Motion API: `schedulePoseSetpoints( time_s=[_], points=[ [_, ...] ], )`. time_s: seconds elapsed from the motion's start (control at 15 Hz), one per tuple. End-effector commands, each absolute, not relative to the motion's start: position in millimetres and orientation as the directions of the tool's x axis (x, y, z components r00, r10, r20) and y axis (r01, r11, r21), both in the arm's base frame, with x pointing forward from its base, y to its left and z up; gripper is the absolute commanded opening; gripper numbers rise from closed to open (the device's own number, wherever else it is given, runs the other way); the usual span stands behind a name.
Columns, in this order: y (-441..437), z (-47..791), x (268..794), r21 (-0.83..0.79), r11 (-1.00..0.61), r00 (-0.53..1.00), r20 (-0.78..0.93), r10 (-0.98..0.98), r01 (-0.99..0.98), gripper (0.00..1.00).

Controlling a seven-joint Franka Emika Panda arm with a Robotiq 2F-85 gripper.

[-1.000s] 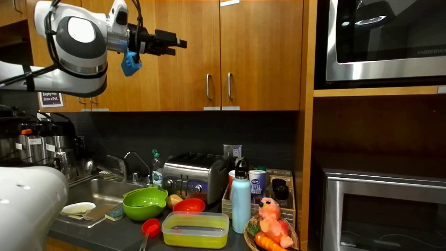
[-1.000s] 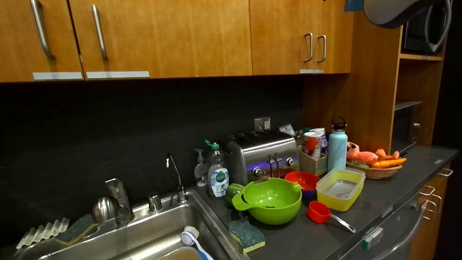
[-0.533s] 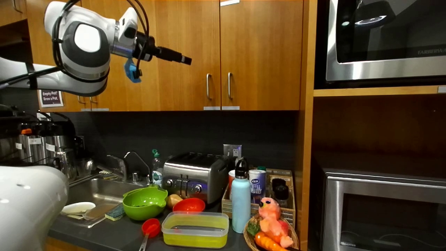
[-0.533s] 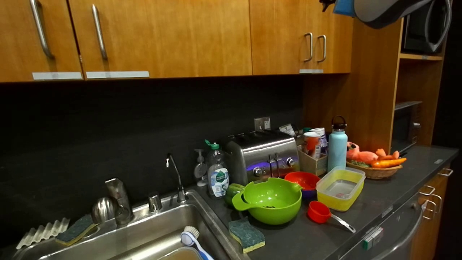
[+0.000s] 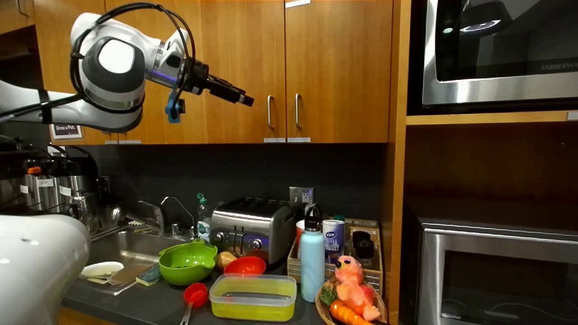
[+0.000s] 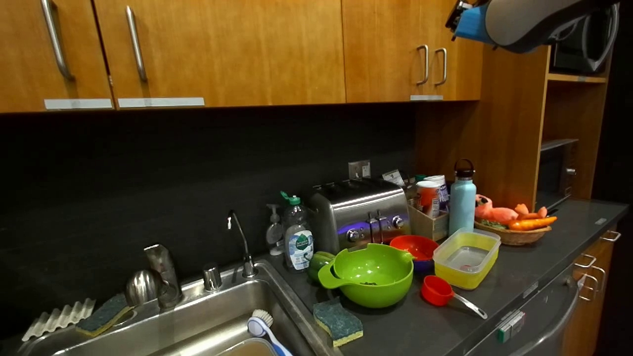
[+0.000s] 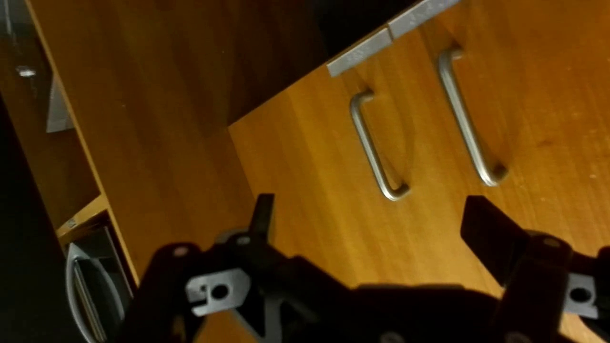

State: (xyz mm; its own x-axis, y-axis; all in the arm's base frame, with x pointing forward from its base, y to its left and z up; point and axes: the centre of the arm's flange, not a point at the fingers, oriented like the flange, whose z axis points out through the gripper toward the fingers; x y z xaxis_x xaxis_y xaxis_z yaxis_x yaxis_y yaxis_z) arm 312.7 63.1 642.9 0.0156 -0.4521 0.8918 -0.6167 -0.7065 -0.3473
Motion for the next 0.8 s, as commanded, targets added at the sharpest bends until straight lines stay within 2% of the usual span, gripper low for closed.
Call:
schedulePoseSetpoints(
  time_s=[0.0, 0.27, 0.73],
  points=[
    [42.0, 629.0, 305.6, -0.301, -0.670, 0.026, 0.902, -0.432, -0.678, 1.00],
    [19.6, 627.7, 308.8, -0.280, -0.675, 0.057, 0.900, -0.431, -0.682, 1.00],
    [-28.3, 634.5, 306.6, -0.556, -0.623, 0.019, 0.738, -0.675, -0.550, 1.00]
  ],
)
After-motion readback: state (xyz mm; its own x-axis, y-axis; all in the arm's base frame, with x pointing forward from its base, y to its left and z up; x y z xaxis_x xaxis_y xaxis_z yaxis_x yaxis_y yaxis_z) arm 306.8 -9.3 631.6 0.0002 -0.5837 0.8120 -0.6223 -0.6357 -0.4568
